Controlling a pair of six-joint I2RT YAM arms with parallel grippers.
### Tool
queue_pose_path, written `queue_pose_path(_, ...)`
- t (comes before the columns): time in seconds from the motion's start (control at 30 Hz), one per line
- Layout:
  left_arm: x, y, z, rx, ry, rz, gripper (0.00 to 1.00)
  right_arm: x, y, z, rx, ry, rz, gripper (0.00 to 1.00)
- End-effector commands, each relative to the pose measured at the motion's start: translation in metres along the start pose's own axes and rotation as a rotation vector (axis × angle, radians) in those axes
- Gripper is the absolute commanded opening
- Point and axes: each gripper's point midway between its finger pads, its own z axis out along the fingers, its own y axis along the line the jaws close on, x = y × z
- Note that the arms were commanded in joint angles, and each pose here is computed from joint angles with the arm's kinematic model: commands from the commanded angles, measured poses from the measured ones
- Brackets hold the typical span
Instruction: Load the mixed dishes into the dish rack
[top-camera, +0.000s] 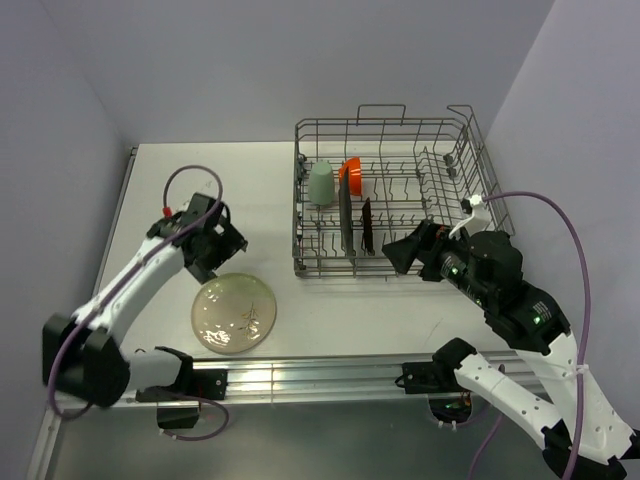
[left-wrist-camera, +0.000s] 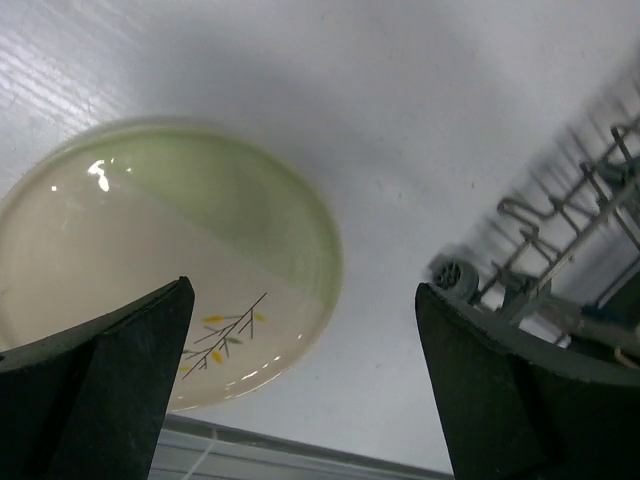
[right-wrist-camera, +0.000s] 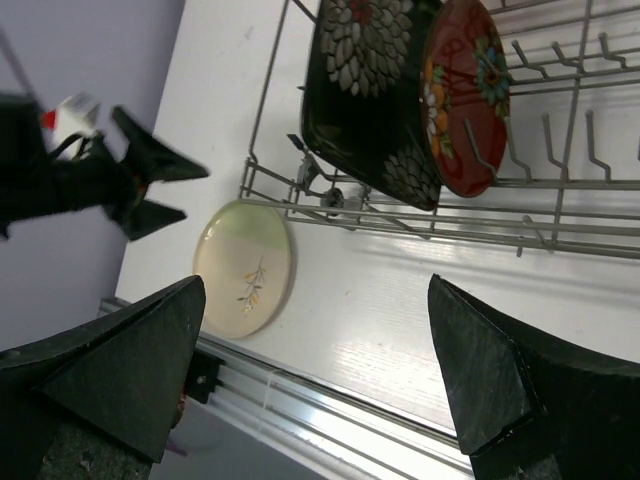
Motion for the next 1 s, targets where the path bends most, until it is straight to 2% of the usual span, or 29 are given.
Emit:
queue_pose_path(0.0, -0.014, 0.000, 0.015, -0.204, 0.004, -0.022, 0.99, -0.018, 0.019, -0.008, -0.052, -0.028, 0.003, 1.00)
queue_pose_path(0.03, -0.013, 0.002, 0.025, -0.303, 0.046, -0.015, 0.99, -0.019, 0.021, -0.009, -0.057, -0.032, 0.001, 1.00)
queue_pose_path(0.1, -0.010, -0.004, 0.040, -0.345, 0.095, 0.010, 0.99, -0.021, 0.021, -0.008, -0.056, -0.037, 0.000, 1.00)
queue_pose_path(0.2, 0.014, -0.006, 0.065, -0.433, 0.265, 0.001, 0.99, -0.020, 0.019, -0.009, -0.054, -0.045, -0.004, 1.00)
queue_pose_path(0.27, 0.024, 0.001, 0.076, -0.498, 0.308, -0.030, 0.89, -0.021, 0.016, -0.011, -0.044, -0.058, -0.011, 1.00)
queue_pose_path(0.33, 0.033, 0.004, 0.080, -0.499, 0.328, -0.068, 0.79, -0.020, 0.012, -0.013, -0.032, -0.060, -0.019, 1.00)
queue_pose_path(0.37, 0.037, 0.005, 0.081, -0.489, 0.325, -0.107, 0.77, -0.022, 0.010, -0.015, -0.027, -0.074, -0.027, 1.00)
queue_pose_path(0.57, 0.046, 0.020, 0.078, -0.515, 0.305, -0.195, 0.76, -0.023, 0.002, -0.023, -0.021, -0.115, -0.041, 1.00)
queue_pose_path(0.67, 0.051, 0.029, 0.083, -0.539, 0.304, -0.213, 0.70, -0.022, 0.004, -0.021, -0.029, -0.112, -0.038, 1.00)
queue_pose_path(0.7, 0.054, 0.030, 0.085, -0.542, 0.316, -0.217, 0.67, -0.022, 0.006, -0.020, -0.038, -0.111, -0.038, 1.00)
queue_pose_path(0.73, 0.056, 0.031, 0.087, -0.546, 0.321, -0.217, 0.55, -0.022, 0.007, -0.019, -0.043, -0.110, -0.036, 1.00)
queue_pose_path(0.8, 0.062, 0.038, 0.093, -0.572, 0.334, -0.208, 0.40, -0.023, 0.010, -0.016, -0.051, -0.103, -0.042, 1.00)
queue_pose_path(0.83, 0.064, 0.040, 0.097, -0.576, 0.336, -0.206, 0.27, -0.023, 0.011, -0.016, -0.051, -0.099, -0.044, 1.00)
queue_pose_path(0.97, 0.072, 0.048, 0.113, -0.608, 0.369, -0.167, 0.19, -0.030, 0.015, -0.017, -0.050, -0.104, -0.055, 1.00)
